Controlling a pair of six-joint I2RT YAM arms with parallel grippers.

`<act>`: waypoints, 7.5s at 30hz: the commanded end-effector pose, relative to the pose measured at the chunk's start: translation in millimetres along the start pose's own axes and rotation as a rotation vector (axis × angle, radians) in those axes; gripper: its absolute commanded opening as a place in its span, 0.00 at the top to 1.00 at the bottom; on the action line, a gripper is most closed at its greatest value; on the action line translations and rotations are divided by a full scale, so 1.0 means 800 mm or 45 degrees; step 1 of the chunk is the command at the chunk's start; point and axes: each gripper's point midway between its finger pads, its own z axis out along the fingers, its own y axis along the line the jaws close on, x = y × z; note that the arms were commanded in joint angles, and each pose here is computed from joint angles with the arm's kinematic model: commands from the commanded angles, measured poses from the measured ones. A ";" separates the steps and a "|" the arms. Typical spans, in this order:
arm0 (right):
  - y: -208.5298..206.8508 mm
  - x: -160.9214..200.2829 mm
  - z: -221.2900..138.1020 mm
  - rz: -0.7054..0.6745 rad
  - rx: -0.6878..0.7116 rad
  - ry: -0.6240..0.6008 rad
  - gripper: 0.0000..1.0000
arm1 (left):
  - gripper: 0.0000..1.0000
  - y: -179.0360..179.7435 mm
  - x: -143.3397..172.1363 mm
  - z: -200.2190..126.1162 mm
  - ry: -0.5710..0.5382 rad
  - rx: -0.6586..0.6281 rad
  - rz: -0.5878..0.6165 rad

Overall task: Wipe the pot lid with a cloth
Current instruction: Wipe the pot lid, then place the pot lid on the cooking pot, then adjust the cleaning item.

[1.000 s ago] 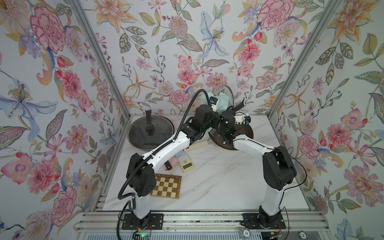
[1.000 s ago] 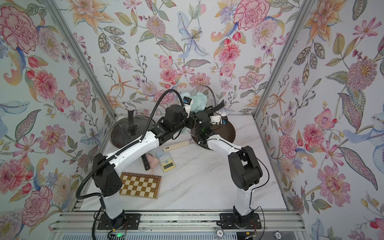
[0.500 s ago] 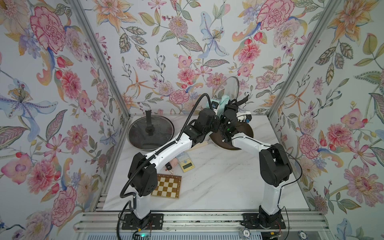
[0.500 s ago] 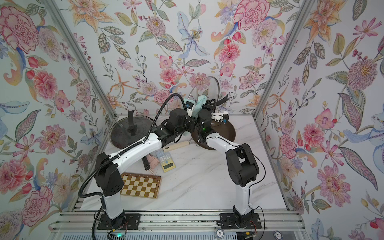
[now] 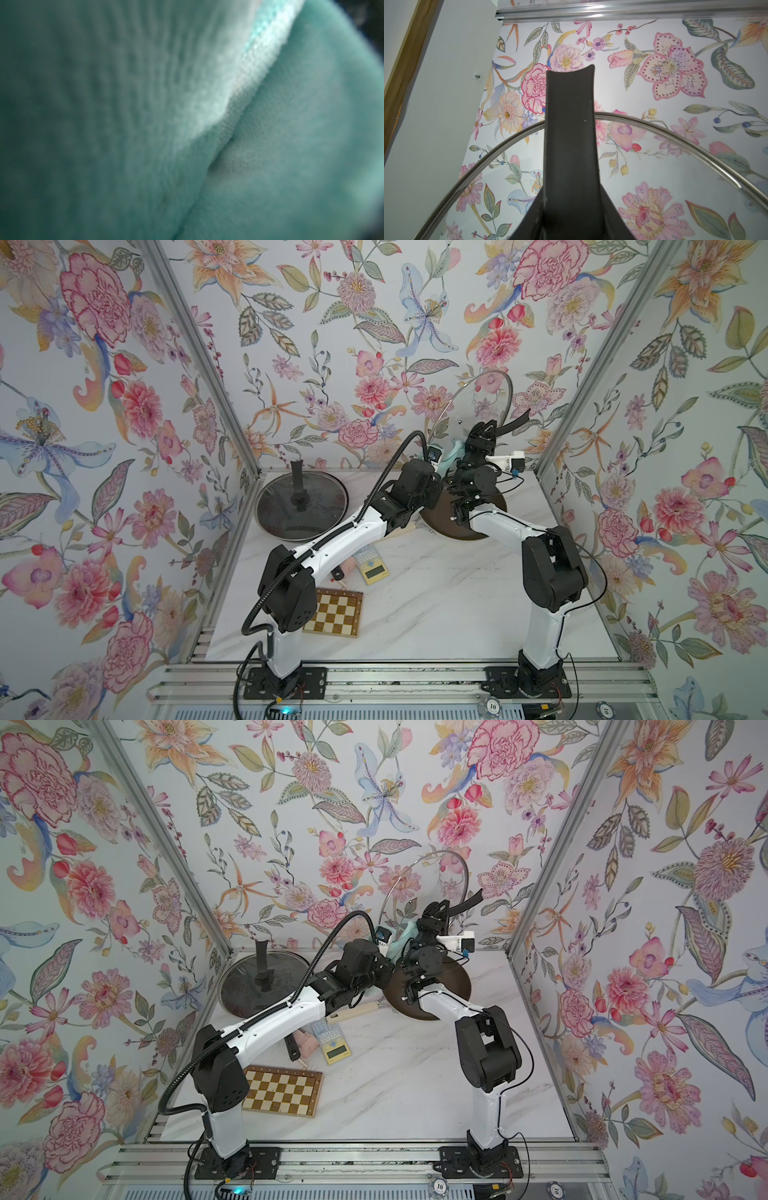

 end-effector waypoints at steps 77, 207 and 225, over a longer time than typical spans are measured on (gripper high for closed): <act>-0.262 0.067 -0.098 -1.567 0.053 1.084 1.00 | 1.00 0.187 -0.062 -0.117 -0.216 -0.481 -0.128; 0.153 0.112 -0.243 -1.259 -0.894 1.292 0.23 | 1.00 0.003 -0.142 -0.198 -0.493 1.088 -0.262; 0.156 0.113 -0.185 -1.119 -0.683 1.102 0.94 | 0.88 0.104 -0.119 -0.168 -0.292 0.421 -0.103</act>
